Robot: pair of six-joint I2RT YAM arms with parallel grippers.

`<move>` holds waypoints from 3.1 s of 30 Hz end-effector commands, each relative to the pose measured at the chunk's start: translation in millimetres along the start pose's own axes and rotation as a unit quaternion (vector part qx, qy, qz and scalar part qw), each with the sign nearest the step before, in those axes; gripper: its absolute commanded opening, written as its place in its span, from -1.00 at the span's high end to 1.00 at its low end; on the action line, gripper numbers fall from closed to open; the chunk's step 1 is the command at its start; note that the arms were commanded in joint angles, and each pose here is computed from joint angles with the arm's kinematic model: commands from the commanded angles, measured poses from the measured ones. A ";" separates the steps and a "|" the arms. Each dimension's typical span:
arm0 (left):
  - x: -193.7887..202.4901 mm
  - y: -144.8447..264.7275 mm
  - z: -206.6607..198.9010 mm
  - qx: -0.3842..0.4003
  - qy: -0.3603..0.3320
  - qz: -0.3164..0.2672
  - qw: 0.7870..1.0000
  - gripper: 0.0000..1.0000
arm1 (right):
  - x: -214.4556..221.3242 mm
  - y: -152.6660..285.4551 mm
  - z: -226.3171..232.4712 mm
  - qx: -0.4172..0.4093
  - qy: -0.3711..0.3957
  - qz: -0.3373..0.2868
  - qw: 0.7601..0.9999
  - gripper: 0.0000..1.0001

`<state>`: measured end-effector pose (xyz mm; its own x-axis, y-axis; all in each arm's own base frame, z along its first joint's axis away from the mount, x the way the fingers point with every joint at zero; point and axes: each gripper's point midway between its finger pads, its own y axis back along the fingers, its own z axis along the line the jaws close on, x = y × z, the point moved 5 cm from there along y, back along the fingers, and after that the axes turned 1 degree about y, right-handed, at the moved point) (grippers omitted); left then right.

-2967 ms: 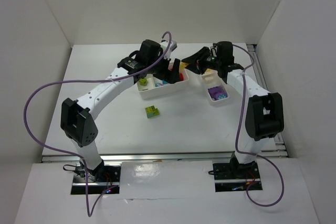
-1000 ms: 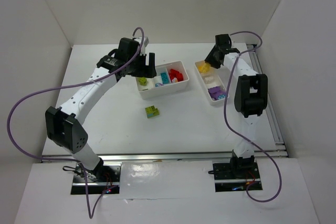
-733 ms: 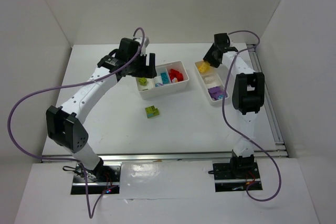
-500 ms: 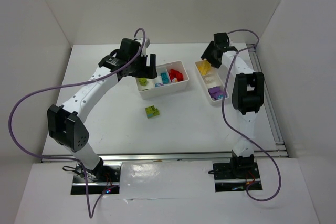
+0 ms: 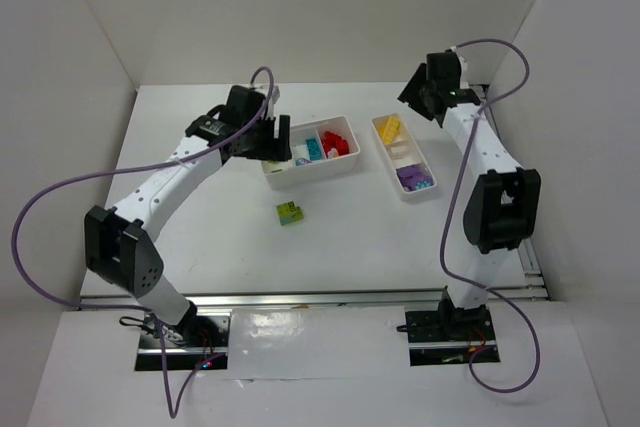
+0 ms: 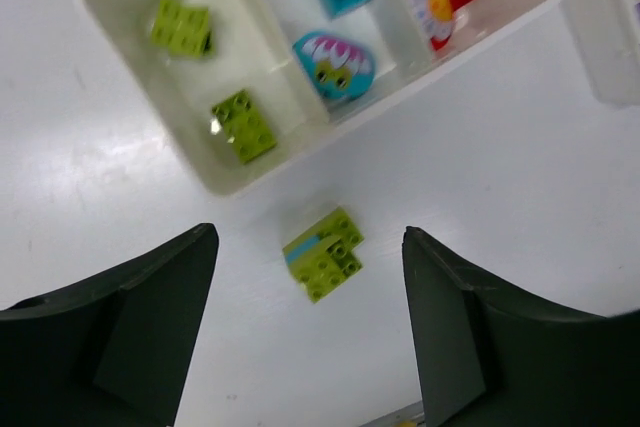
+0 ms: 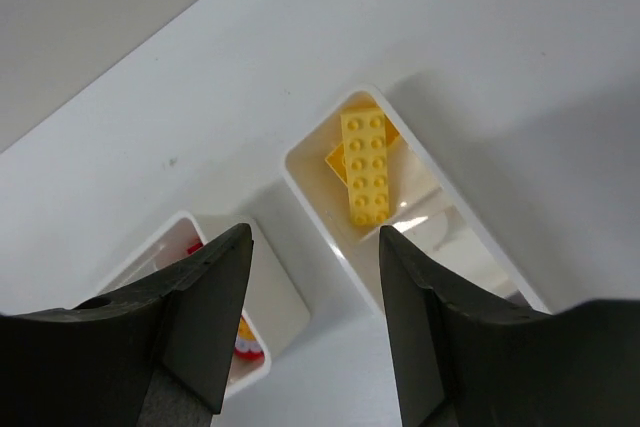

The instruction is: Sort the legos into containers by color

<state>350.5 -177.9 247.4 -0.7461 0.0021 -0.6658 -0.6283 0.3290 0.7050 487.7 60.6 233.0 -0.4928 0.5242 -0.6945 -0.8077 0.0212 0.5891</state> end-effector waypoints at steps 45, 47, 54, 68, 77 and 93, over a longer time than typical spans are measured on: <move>137.3 -63.7 -39.7 -0.033 -0.168 0.161 0.972 -0.05 | 31.6 57.7 -29.2 -0.005 0.013 0.030 0.999 -0.46; 137.1 -64.5 -41.3 -0.030 -0.167 0.165 0.972 -0.13 | 31.6 57.7 -29.2 -0.005 0.013 0.030 0.999 -0.46; 138.9 -63.2 -57.4 0.023 -0.157 0.189 0.969 -0.41 | 31.6 57.7 -29.2 -0.005 0.013 0.030 0.999 -0.46; 147.1 -73.4 -47.6 -0.015 -0.154 0.207 0.966 -0.50 | 33.2 56.2 -30.1 -0.005 0.013 0.030 0.999 -0.46; 108.1 -56.0 -58.6 0.014 -0.138 0.173 0.975 1.00 | 38.9 58.5 -26.7 -0.028 0.034 0.050 0.998 -0.46; -17.9 45.7 -52.3 0.479 0.037 0.059 0.875 1.00 | 94.7 151.3 36.2 -0.554 0.158 0.204 0.792 -0.82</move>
<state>343.3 -201.1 271.5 -0.8329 -0.0018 -0.5534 -0.2830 0.8607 0.4232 348.5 127.9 238.3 -0.7980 0.1501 -0.5837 -0.4114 -0.8435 0.3455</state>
